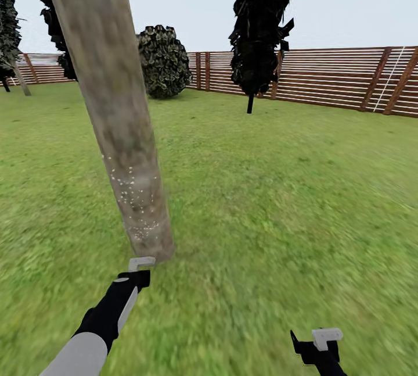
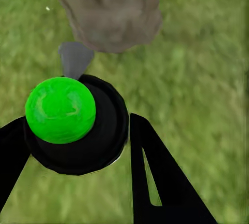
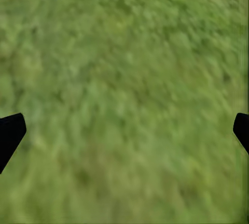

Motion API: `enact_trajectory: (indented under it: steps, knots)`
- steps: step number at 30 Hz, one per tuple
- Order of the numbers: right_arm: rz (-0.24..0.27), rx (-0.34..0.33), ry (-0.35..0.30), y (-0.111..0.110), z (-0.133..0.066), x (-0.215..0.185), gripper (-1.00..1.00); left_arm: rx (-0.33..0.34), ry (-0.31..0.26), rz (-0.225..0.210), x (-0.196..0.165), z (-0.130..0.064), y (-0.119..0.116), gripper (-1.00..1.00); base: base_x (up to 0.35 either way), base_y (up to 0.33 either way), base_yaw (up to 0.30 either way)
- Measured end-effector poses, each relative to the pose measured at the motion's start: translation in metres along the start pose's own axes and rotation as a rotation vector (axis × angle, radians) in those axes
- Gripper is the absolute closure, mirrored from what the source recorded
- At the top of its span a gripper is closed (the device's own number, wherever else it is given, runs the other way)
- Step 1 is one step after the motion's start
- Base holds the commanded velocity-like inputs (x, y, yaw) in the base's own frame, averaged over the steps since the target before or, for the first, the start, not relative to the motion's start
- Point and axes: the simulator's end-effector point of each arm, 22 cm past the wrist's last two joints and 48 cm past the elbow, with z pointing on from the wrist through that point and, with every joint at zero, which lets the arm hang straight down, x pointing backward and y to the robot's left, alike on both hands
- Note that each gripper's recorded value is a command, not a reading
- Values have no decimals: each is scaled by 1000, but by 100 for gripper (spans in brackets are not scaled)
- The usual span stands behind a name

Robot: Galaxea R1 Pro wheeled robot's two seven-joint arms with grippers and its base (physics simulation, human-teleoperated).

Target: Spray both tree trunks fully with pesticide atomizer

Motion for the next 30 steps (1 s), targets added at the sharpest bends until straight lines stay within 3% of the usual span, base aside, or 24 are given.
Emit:
enact_trajectory:
  steps: [4, 7, 14, 18, 21, 30]
  knots:
    - [0, -1, 0, 1, 0, 0, -100, -119, 41, 10, 20, 1, 25, 100, 170, -229, 121]
    - [1, -1, 0, 1, 0, 0, -100, -138, 65, 12, 33, 3, 28, 100, 56, -265, 263]
    - [1, -1, 0, 1, 0, 0, -100, -130, 85, -4, 43, 4, 26, 100, 21, -273, 253]
    - [1, 0, 0, 1, 0, 0, -100, -105, 90, -26, 45, 4, 20, 100, 142, -264, 31]
    - [1, 2, 0, 0, 0, 0, -100, -51, 92, -31, 45, 5, 8, 100, 165, -257, 2]
    - [1, -1, 0, 1, 0, 0, -100, -37, 93, -32, 45, 5, 5, 100, 106, -265, 0]
